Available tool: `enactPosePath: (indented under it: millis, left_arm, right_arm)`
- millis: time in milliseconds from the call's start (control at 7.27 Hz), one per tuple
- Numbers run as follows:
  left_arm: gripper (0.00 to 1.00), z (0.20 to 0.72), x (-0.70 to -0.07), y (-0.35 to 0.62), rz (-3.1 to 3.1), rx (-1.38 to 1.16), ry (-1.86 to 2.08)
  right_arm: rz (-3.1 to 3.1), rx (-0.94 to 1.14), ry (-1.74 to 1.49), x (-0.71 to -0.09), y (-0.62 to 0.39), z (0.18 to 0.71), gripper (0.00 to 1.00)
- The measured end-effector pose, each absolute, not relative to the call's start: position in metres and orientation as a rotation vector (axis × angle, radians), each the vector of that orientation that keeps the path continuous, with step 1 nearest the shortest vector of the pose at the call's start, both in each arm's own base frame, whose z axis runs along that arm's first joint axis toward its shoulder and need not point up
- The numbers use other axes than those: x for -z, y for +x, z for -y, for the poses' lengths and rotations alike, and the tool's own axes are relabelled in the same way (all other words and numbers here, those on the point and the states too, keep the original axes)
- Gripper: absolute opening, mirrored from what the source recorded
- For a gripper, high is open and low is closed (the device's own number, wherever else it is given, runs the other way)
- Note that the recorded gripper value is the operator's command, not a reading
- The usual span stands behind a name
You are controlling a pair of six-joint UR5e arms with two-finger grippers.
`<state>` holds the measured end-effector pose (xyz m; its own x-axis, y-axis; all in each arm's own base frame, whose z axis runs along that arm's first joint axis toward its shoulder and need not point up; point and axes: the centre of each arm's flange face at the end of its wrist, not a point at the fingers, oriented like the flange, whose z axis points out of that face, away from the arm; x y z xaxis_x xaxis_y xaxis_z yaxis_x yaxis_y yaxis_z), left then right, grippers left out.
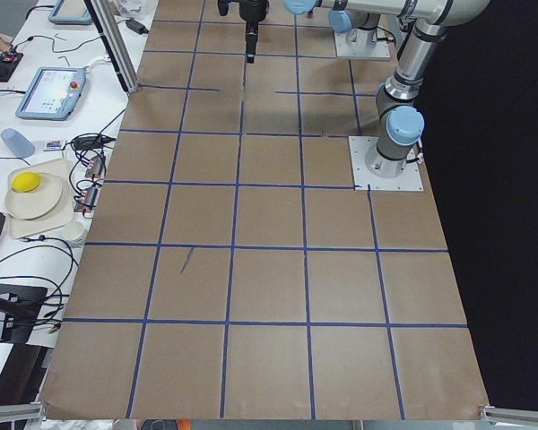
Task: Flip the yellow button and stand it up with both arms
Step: 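Lower the yellow button upright onto the table with the right gripper, then open the right gripper and lift it off the yellow button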
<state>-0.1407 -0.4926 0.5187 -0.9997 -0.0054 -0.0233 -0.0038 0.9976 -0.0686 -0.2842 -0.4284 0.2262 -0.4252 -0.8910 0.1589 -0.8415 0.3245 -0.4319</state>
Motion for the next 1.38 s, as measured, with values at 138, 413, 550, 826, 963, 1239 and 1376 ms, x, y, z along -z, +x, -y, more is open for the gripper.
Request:
enactPosePath:
  millis: [138, 413, 550, 826, 963, 1239, 1376]
  left_arm:
    - [1.0, 0.492, -0.519, -0.141, -3.116, 0.107, -0.007]
    - [1.0, 0.492, -0.518, -0.141, -3.116, 0.103, -0.007]
    - [1.0, 0.492, -0.517, -0.141, -3.116, 0.101, -0.007]
    - [1.0, 0.491, -0.517, -0.141, -3.115, 0.098, -0.007]
    - [1.0, 0.491, -0.516, -0.141, -3.115, 0.096, -0.007]
    - [1.0, 0.49, -0.515, -0.141, -3.115, 0.092, -0.007]
    - [1.0, 0.49, -0.515, -0.141, -3.115, 0.09, -0.007]
  right_arm:
    - [-2.469, 0.697, -1.611, -0.226, -0.284, 0.428, 0.98]
    - [-2.495, 0.671, -1.56, -0.228, -0.285, 0.427, 0.99]
    - [-2.551, 0.647, -1.478, -0.237, -0.284, 0.429, 0.99]
    - [-2.683, 0.626, -1.288, -0.271, -0.271, 0.437, 0.99]
    - [-2.747, 0.603, -1.214, -0.292, -0.257, 0.44, 0.99]
    - [-2.888, 0.53, -0.984, -0.337, -0.208, 0.444, 1.0]
    - [-2.941, 0.484, -0.812, -0.359, -0.178, 0.447, 1.0]
